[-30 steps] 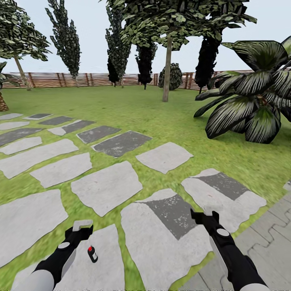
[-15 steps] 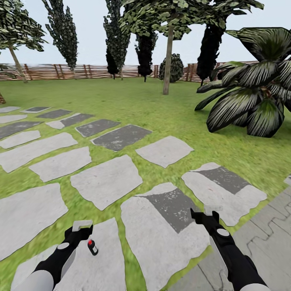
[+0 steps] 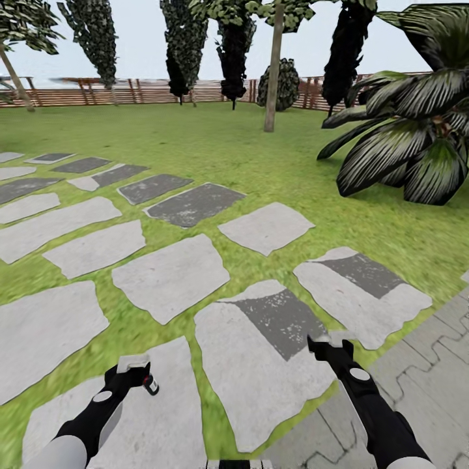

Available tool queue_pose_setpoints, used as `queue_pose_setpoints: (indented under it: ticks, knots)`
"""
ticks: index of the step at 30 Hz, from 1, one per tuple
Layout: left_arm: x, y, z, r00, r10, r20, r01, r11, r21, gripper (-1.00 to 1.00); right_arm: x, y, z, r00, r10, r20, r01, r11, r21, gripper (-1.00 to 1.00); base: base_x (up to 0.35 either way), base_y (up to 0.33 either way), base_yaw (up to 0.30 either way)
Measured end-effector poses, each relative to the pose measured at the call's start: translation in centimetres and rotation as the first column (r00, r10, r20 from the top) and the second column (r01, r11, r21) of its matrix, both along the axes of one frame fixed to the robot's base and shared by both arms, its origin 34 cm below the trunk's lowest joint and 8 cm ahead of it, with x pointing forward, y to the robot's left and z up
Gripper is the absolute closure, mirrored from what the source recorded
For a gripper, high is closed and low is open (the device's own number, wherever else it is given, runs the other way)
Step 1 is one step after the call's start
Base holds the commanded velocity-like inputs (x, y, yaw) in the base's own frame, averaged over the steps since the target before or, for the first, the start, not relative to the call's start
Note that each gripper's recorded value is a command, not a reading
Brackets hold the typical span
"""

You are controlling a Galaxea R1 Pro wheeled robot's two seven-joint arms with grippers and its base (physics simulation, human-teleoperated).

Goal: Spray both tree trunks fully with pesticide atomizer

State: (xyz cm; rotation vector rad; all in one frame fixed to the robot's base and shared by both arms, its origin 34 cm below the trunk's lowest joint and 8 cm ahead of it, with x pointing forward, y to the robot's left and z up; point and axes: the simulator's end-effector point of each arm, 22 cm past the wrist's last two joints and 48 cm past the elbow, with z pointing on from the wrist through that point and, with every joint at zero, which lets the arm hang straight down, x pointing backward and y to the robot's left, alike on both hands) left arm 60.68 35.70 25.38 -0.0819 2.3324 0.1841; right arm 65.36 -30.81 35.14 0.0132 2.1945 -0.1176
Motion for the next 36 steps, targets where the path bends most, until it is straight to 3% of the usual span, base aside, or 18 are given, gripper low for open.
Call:
queue_pose_setpoints:
  ticks: [24,31,36]
  knots:
    - [-3.3,0.0,-6.6,0.995,-0.004,-0.097,0.005,1.0,0.004,-1.0,-2.7,0.0,-7.9,0.991,0.0,-0.136,0.0,1.0,0.0,-1.0,0.0,0.0,-0.001]
    - [-4.5,0.0,-8.5,0.991,-0.004,-0.134,0.005,1.0,0.003,-1.0,-3.6,0.0,-10.0,0.985,0.0,-0.173,0.0,1.0,0.0,-1.0,0.0,0.0,-0.145]
    - [-4.6,0.0,-8.6,0.991,-0.006,-0.136,0.007,1.0,0.004,-1.0,-3.6,0.0,-10.1,0.985,0.0,-0.175,0.0,1.0,0.0,-1.0,0.0,0.0,-0.05]
